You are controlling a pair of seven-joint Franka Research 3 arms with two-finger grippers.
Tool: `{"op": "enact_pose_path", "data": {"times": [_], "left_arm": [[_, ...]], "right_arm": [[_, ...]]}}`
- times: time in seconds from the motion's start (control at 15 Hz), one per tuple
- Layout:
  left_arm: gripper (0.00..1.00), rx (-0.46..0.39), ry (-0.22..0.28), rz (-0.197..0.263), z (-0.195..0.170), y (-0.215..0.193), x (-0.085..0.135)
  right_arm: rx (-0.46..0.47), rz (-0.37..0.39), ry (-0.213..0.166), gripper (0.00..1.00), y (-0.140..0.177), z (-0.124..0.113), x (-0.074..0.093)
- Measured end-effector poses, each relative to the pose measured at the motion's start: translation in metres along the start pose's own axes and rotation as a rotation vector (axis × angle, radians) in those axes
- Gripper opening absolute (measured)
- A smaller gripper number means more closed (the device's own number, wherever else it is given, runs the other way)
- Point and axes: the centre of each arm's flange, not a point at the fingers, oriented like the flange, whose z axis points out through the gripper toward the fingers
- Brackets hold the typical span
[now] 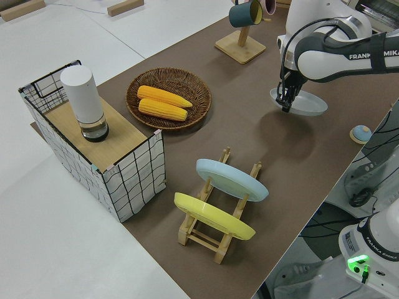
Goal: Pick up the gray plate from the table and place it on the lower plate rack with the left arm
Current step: 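Lift the gray plate and carry it toward the wooden rack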
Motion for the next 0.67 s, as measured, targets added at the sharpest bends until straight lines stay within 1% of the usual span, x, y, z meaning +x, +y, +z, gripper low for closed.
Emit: {"op": "enact_pose_path", "data": {"times": [0.13,0.4,0.53,0.67], "left_arm": [[0.01,-0.01,-0.018,-0.012,-0.032,-0.005,0.003],[0.01,-0.021,-0.04,-0.041,-0.084,-0.025,0.005],[0.01,0.017,-0.051,-0.044,-0.1,-0.035,0.004],[0.01,0.08,-0.062,-0.041,-0.113,-0.042,0.001]], "right_arm": [[0.0,0.0,0.0,0.99,0.0,0.0,0.0],[0.0,0.0,0.0,0.99,0.0,0.0,0.0],[0.0,0.0,0.0,0.99,0.0,0.0,0.0],[0.0,0.0,0.0,0.99,0.0,0.0,0.0]]}}
